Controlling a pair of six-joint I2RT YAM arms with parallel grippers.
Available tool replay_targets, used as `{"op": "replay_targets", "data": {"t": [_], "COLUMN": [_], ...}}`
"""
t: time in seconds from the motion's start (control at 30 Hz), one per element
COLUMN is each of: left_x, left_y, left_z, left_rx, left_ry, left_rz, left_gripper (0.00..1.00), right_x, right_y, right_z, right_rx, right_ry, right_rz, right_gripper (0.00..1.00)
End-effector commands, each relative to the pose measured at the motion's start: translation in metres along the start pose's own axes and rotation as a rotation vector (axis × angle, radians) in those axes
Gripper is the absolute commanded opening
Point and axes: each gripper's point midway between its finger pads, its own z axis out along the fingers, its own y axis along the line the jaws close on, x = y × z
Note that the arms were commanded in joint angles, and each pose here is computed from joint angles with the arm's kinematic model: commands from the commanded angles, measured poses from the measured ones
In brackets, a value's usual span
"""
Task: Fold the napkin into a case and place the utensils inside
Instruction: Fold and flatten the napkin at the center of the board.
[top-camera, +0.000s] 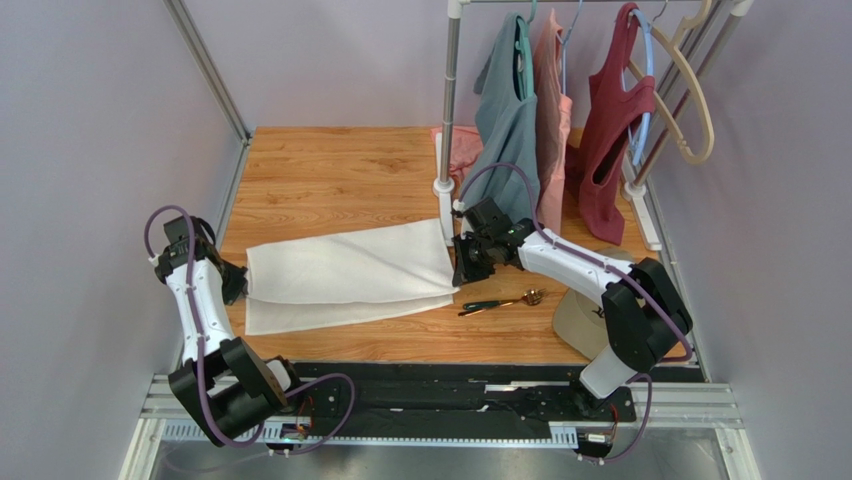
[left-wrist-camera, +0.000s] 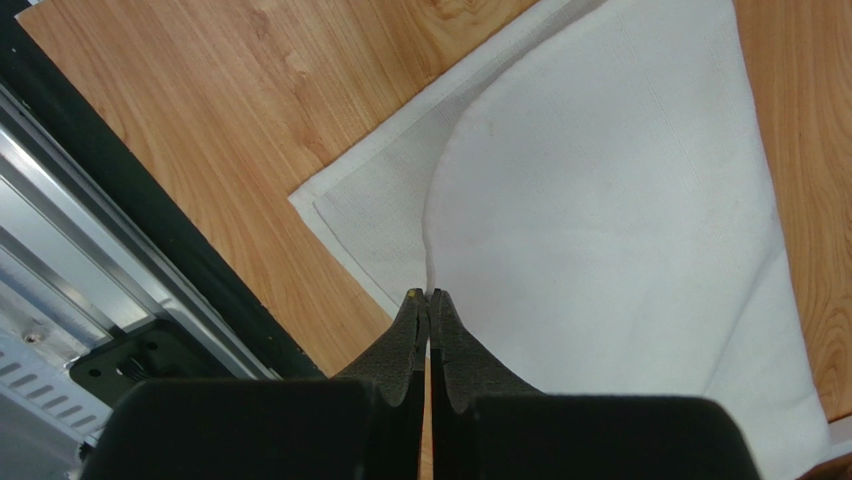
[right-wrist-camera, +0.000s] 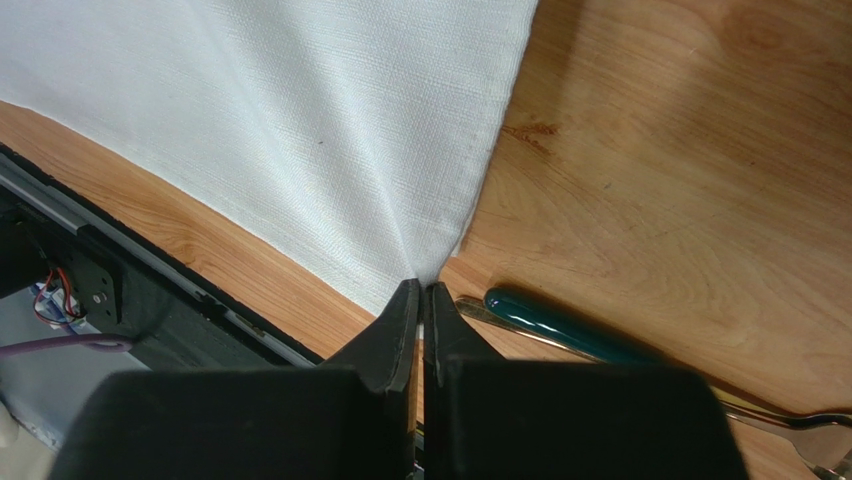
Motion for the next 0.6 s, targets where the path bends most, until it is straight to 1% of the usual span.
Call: {"op": "replay_targets", "data": {"t": [0.0, 0.3, 0.57], "left_x": [0.008, 0.011, 0.008], "left_y": [0.000, 0.004, 0.006], "left_z": [0.009, 0.016, 0.014], "left_rx": [0.003, -0.021, -0.032], "left_ry": [0.043, 0.051, 0.032], "left_rz": [-0.004, -0.030, -0.024], "left_gripper": [0.00, 0.00, 0.00], "right_x": [-0.003, 0.001, 0.011], "right_y": [-0.001, 0.006, -0.005], "right_z": [0.004, 0.024, 0.042], "right_rx": [-0.013, -0.055, -0.027], "right_ry": [-0.029, -0.006, 0.030], "right_rz": [-0.008, 0.028, 0.053], "right_gripper": [0.00, 0.00, 0.00]}}
